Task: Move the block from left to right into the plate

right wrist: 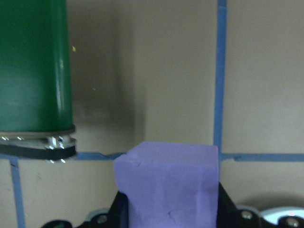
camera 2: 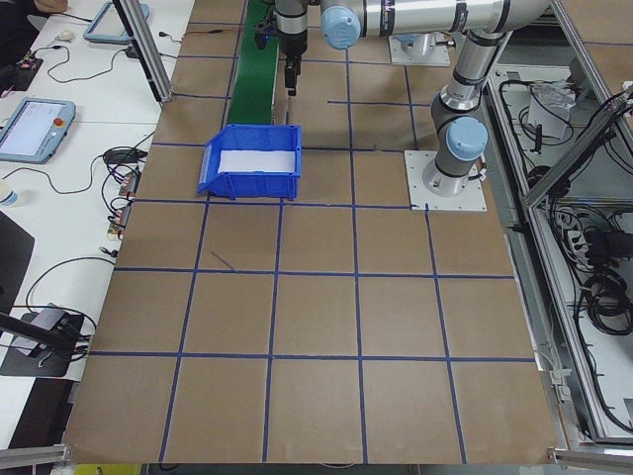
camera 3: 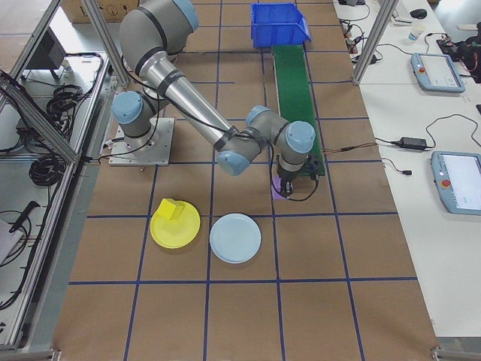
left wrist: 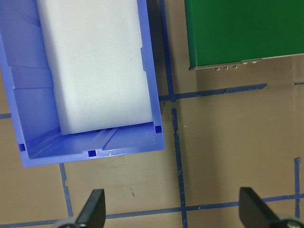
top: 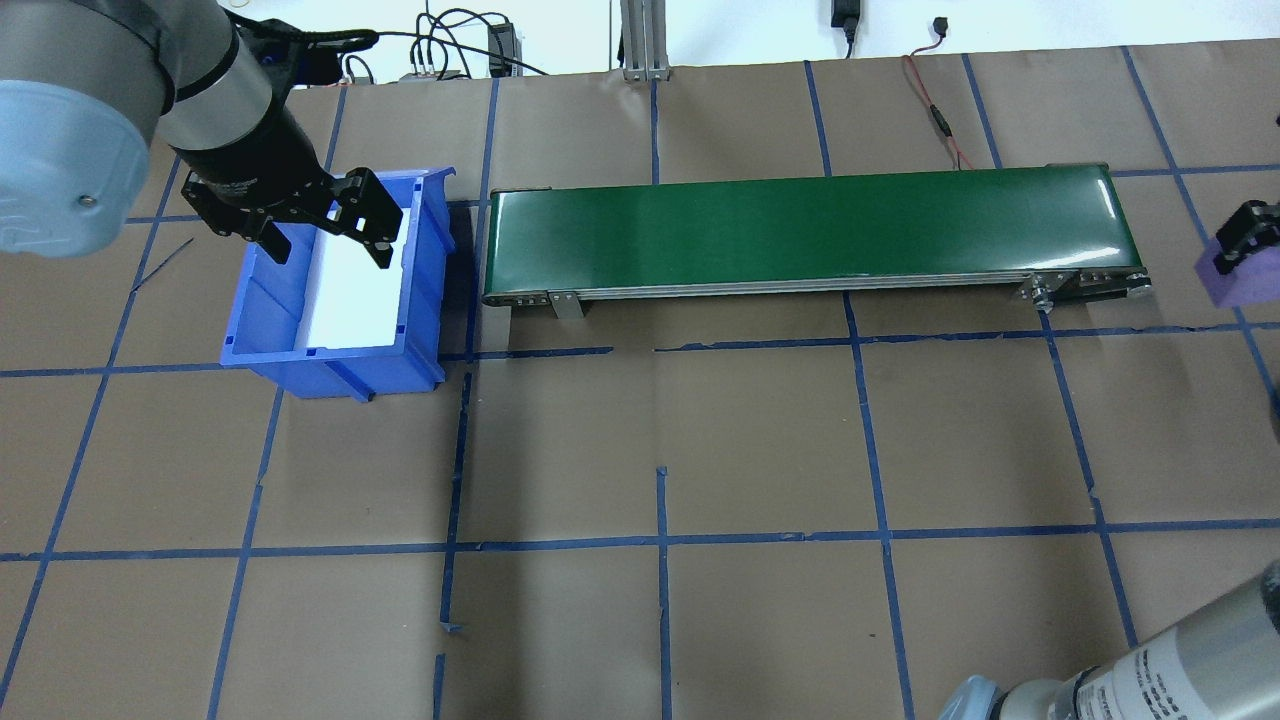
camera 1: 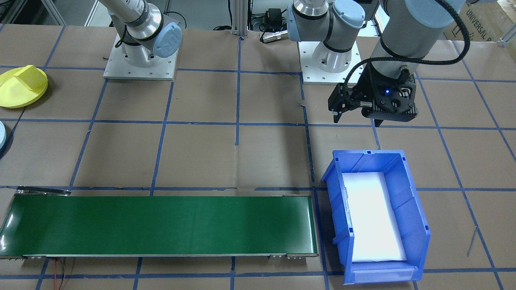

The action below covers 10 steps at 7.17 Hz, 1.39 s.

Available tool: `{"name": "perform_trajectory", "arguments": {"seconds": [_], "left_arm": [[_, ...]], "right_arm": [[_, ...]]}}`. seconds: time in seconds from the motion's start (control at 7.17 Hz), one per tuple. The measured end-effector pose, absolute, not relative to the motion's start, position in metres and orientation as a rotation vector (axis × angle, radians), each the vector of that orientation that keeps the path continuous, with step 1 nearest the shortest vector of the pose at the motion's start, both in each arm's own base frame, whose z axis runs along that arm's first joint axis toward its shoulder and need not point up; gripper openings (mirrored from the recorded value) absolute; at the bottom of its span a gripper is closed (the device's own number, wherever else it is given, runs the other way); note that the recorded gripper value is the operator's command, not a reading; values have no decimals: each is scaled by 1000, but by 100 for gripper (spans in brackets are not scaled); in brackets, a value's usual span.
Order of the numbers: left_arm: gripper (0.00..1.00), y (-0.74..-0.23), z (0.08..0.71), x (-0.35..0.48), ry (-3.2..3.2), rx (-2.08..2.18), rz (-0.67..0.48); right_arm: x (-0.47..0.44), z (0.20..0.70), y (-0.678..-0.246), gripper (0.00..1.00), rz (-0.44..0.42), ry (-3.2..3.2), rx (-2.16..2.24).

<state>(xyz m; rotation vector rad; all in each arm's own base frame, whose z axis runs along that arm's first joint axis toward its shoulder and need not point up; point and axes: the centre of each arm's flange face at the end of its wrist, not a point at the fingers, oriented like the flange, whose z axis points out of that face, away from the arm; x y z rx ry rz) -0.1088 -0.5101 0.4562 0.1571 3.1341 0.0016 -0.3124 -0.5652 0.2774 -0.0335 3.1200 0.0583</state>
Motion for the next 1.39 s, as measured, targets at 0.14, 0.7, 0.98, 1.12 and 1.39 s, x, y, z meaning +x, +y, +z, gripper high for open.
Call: {"name": "perform_trajectory", "arguments": {"seconds": [0.14, 0.7, 0.98, 1.12, 1.39], "left_arm": [[100, -510, 456, -109, 3134, 157, 2], [100, -511, 456, -108, 3134, 159, -1], [100, -511, 456, -108, 3134, 158, -2], [100, -511, 456, -107, 3133, 162, -3], [100, -511, 456, -107, 3131, 173, -5]], "right_arm": [[-339, 274, -543, 14, 109, 3131, -51], [-429, 238, -430, 62, 263, 3047, 142], [-433, 230, -417, 74, 261, 3031, 174], [-435, 233, -419, 100, 230, 3036, 180], [-439, 250, -429, 100, 95, 3036, 193]]}}
